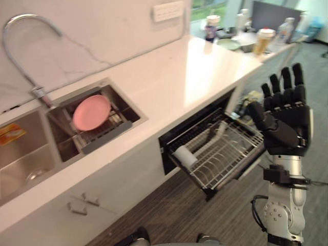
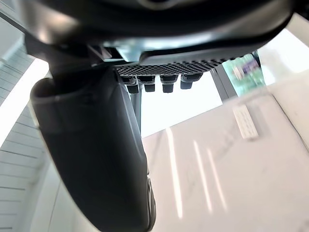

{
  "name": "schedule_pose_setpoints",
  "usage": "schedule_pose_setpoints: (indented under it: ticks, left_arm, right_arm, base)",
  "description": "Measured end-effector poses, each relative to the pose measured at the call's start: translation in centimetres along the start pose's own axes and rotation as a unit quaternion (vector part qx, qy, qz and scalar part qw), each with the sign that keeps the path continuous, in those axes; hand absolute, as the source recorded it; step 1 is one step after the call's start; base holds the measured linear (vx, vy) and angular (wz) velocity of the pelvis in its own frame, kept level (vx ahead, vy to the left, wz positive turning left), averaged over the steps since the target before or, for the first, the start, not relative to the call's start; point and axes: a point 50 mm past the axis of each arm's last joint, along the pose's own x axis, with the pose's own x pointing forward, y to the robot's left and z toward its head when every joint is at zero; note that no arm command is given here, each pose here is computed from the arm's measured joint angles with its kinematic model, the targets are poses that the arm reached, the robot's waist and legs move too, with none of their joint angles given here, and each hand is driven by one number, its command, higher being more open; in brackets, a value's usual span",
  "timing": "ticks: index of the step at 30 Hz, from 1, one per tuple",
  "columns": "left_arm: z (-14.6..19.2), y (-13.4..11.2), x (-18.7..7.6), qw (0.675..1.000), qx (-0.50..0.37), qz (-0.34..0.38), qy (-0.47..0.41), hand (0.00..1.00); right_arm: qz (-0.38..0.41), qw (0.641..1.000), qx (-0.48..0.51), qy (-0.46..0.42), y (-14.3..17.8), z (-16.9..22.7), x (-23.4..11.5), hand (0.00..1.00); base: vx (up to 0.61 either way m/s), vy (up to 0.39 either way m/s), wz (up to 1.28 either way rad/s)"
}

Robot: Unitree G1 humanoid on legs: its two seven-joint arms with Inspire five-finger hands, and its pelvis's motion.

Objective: Walk over to the sink, pick up the cup, carry it to the dishwasher, place the cup inside the dishwasher, then close the dishwasher door

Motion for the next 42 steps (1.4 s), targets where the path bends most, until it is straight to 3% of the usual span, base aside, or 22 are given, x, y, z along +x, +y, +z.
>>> schedule_pose_setpoints:
  ticks: [5,12,23,24,34,42]
  left_arm:
    - [0.4,-0.2,0.0,1.000,0.022,-0.005,-0.010,1.00]
    - [0.9,-0.2,0.0,0.995,0.094,0.000,-0.032,1.00]
    - [3.4,0.3,-0.1,0.984,0.167,0.031,-0.051,1.00]
    - [4.1,1.4,-0.3,0.983,0.174,0.046,-0.045,1.00]
    - [4.1,1.3,-0.3,0.984,0.166,0.041,-0.048,1.00]
    - [4.2,1.0,-0.3,0.992,0.105,0.017,-0.068,1.00]
  right_arm:
    - [0.048,0.997,0.041,0.045,2.0,-2.3,0.6,1.00]
    - [-0.003,0.993,0.046,0.106,1.2,-5.0,-0.3,1.00]
    - [-0.054,0.990,0.021,0.126,0.2,-5.3,-1.8,1.00]
    - [-0.051,0.994,-0.001,0.100,-0.2,-3.9,-2.1,1.00]
    - [-0.073,0.992,0.004,0.101,-0.1,-4.2,-1.9,1.00]
    - [-0.171,0.982,-0.002,0.080,-0.9,-4.5,0.4,1.00]
  base:
    - [0.09,0.074,0.30]
    - [0.03,0.062,0.19]
    - [0.04,0.060,0.39]
    - [0.03,-0.030,0.32]
    - [0.00,-0.002,0.08]
    - [0.01,-0.015,0.00]
